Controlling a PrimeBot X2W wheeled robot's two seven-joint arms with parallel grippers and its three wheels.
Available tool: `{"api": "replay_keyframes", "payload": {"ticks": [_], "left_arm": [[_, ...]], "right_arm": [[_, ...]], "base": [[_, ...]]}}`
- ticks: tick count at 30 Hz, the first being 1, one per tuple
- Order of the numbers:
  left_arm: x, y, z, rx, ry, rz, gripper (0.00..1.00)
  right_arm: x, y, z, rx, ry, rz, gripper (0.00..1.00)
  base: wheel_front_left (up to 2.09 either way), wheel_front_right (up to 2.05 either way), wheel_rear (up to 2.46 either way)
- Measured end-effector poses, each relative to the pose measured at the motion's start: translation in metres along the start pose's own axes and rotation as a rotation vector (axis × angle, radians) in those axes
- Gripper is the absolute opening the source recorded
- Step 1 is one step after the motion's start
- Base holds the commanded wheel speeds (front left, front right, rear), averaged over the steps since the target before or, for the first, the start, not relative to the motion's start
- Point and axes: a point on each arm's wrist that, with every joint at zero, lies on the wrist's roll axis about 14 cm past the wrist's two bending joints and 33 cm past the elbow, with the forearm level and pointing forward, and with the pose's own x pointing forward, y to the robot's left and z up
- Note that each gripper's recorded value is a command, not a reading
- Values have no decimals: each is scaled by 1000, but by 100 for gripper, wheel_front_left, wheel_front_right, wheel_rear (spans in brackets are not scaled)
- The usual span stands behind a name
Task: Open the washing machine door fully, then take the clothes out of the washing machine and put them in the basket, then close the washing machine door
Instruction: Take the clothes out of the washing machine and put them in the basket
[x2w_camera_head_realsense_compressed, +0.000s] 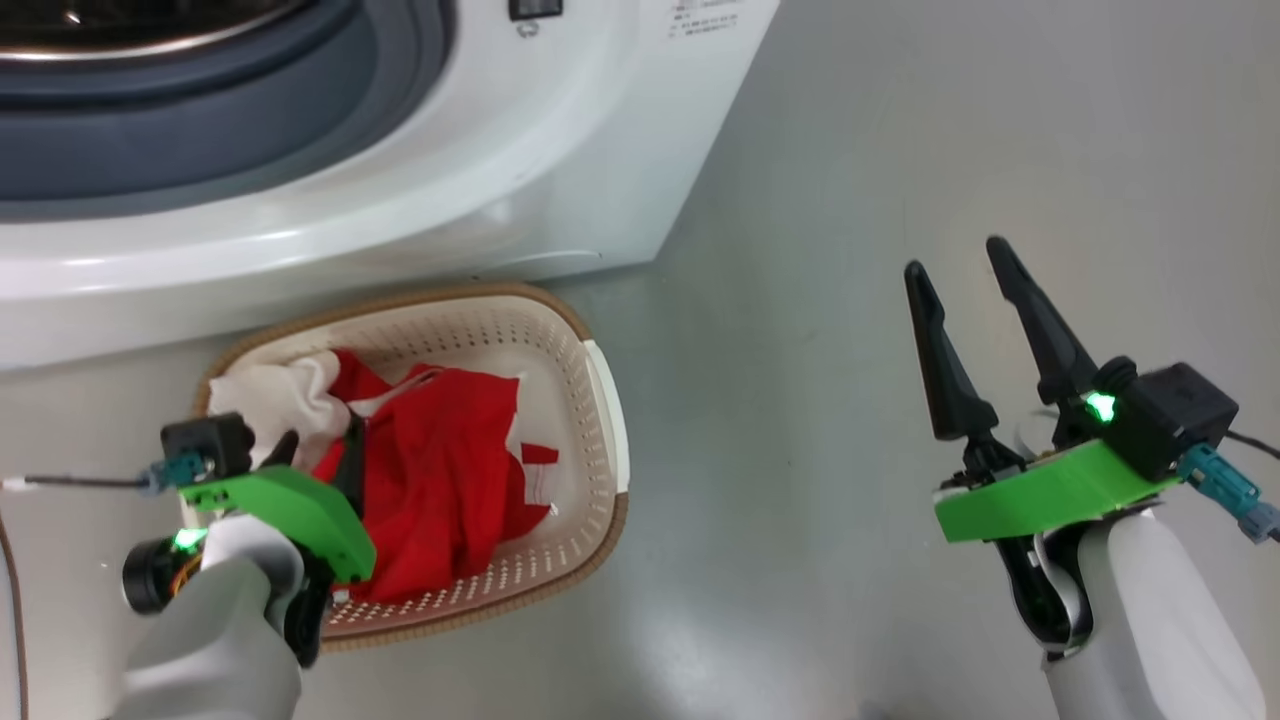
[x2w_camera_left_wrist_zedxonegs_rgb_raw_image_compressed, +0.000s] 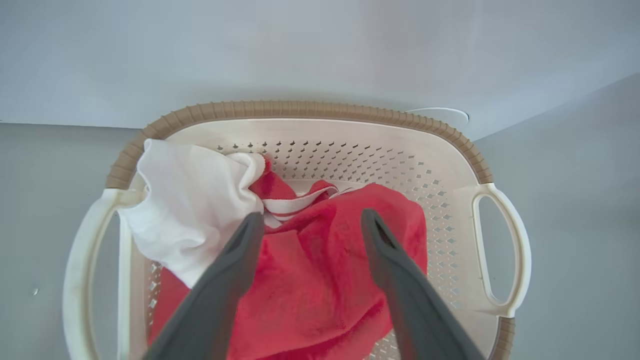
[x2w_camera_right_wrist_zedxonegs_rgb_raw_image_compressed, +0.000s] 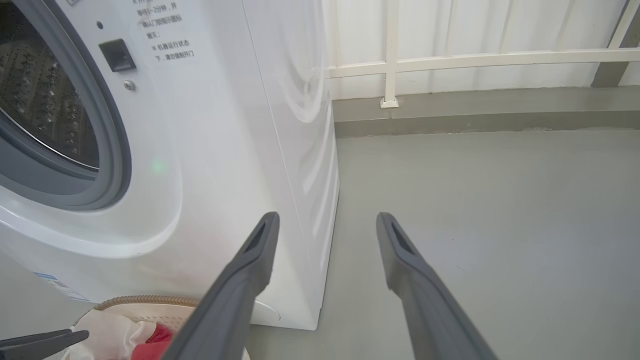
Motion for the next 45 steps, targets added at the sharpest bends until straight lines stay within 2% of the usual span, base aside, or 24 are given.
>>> {"api": "replay_keyframes", "payload": {"ticks": [5,10,21,37,45], "left_arm": [[-19,3,10,-6,-52,12,100],[-36,5,55,8,-190,2,100],[-86,-3,107,93,-434,10,100],[-158,-12,142,142,-709,48,100],[-194,-12,145,161,-798,76,100]], "right_arm": [[-9,3,9,-8,-8,12,100],[-16,8,19,-9,-25,26,100],[-31,16,39,-18,-60,53,100],[-58,16,53,-19,-85,44,100],[-74,15,60,-20,-99,36,100]], "base": [[0,0,0],[0,0,0],[0,0,0],[0,0,0],[0,0,0]]}}
